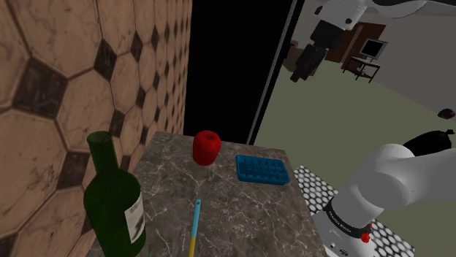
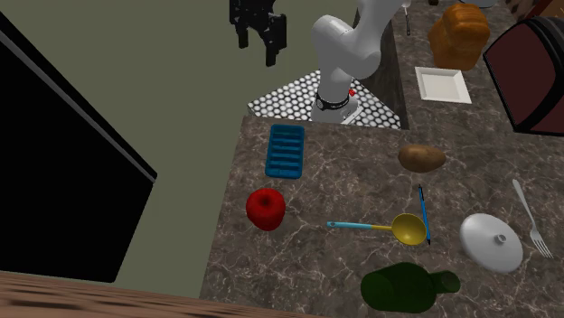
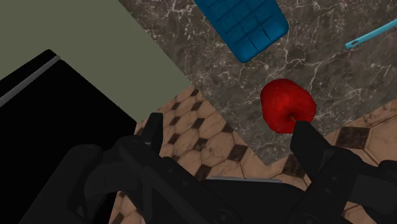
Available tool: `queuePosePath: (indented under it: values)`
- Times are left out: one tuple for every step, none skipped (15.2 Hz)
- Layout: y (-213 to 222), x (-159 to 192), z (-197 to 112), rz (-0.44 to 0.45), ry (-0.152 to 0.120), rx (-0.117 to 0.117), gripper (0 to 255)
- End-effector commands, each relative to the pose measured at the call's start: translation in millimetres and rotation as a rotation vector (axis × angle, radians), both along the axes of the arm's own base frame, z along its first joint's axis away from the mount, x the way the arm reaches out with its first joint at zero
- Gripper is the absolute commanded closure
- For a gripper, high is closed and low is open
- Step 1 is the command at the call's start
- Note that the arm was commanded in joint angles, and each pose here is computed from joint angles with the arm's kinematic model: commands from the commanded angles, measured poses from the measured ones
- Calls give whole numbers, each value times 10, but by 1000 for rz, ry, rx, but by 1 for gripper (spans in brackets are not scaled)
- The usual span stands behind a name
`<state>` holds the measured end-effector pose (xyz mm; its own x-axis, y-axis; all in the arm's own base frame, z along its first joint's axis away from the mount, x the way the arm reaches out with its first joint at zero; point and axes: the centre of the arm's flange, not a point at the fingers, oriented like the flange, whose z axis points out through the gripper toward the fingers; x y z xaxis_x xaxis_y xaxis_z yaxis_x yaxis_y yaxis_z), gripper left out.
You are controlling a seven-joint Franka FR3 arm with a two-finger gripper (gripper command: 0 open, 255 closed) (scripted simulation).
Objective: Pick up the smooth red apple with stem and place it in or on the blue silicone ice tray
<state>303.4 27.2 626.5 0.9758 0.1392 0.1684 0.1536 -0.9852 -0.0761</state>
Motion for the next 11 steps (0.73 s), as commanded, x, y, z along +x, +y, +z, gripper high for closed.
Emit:
queuePosePath:
  values:
    - [0,0,0,0,0,0,0]
    - [105,61,-69,-12,9,-1,0]
    - [208,123,-138,-25,18,-2,0]
    - [311,185,-208,-37,27,-4,0]
    - [413,249,-279,-50,37,-5,0]
    - [514,312,-350,-62,46,-6,0]
    - [614,377,-422,-74,55,-7,0]
    - [714,441,-495,-87,64,-8,0]
    - [812,507,-569,-99,73,-9,0]
    - [910,573,-643,-112,82,-11,0]
    - [1006,639,-718,-124,91,-12,0]
